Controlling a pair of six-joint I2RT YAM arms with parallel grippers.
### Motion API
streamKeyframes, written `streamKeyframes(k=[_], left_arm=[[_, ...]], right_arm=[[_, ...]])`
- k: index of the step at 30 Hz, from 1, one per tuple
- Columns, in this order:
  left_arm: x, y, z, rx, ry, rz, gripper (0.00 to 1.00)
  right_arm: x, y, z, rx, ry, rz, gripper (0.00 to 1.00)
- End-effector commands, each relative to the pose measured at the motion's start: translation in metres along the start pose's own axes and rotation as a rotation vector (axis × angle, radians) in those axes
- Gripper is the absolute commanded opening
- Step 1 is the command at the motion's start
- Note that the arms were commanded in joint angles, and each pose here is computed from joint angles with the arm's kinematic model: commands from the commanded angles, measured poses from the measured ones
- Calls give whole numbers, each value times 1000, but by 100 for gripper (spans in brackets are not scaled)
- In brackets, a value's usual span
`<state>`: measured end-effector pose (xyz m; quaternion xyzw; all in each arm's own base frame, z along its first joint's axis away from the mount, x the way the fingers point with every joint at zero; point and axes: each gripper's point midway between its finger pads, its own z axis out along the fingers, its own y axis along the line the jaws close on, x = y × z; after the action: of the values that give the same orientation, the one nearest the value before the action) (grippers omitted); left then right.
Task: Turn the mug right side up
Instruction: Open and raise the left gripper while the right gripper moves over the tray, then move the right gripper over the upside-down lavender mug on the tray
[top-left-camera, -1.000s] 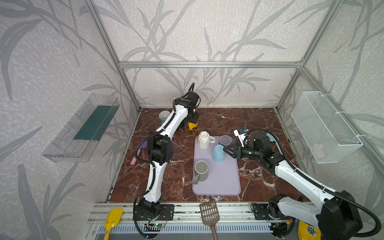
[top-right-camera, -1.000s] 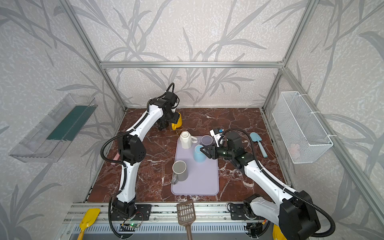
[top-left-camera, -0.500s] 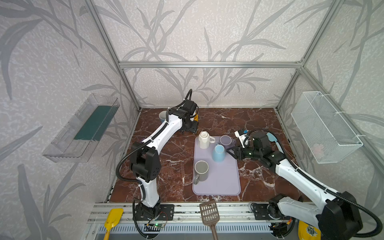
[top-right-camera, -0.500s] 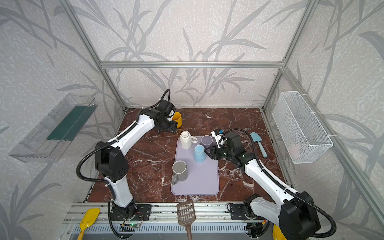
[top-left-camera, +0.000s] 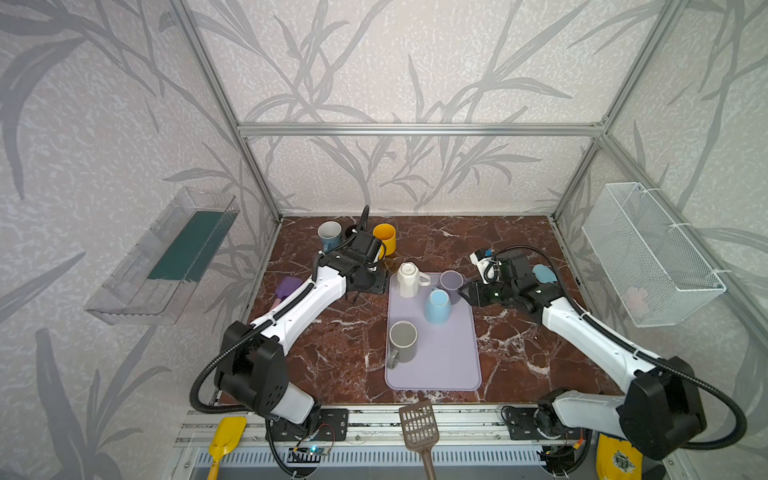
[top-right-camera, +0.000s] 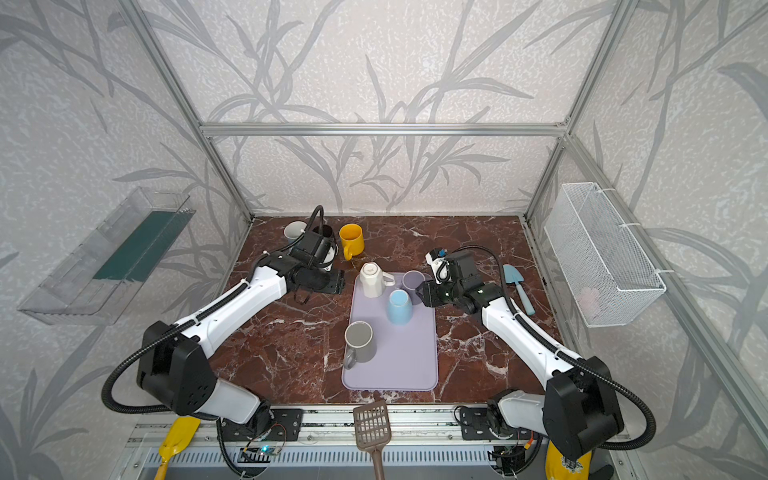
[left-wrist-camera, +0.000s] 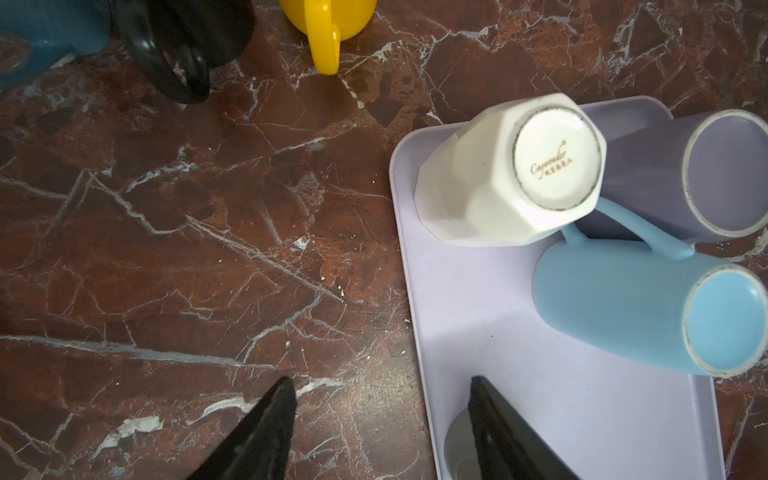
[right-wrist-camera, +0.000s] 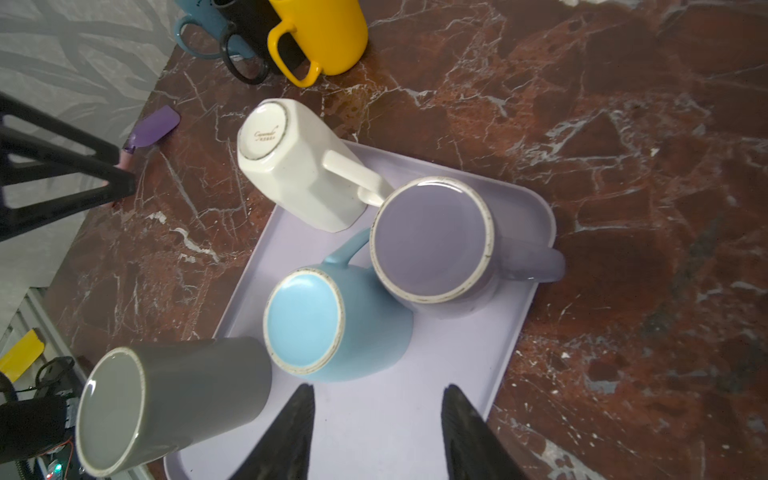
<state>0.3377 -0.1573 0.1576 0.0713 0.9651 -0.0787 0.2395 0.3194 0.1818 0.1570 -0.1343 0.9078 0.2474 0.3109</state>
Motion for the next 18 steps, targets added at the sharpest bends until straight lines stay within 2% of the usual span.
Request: streamKeyframes(k=[1,10,18], left_arm=[[-10,4,-13,-17,-62,-24,68],[-9,5,-21,-19,-71,-27,68],[-5,8,-24,-30,-72,-22,69]], right_arm=[[-5,-15,3,26,30,-7,51],[-37,-37,27,-173,20,99,53],[-45,-51,72,-322,44,187,55]])
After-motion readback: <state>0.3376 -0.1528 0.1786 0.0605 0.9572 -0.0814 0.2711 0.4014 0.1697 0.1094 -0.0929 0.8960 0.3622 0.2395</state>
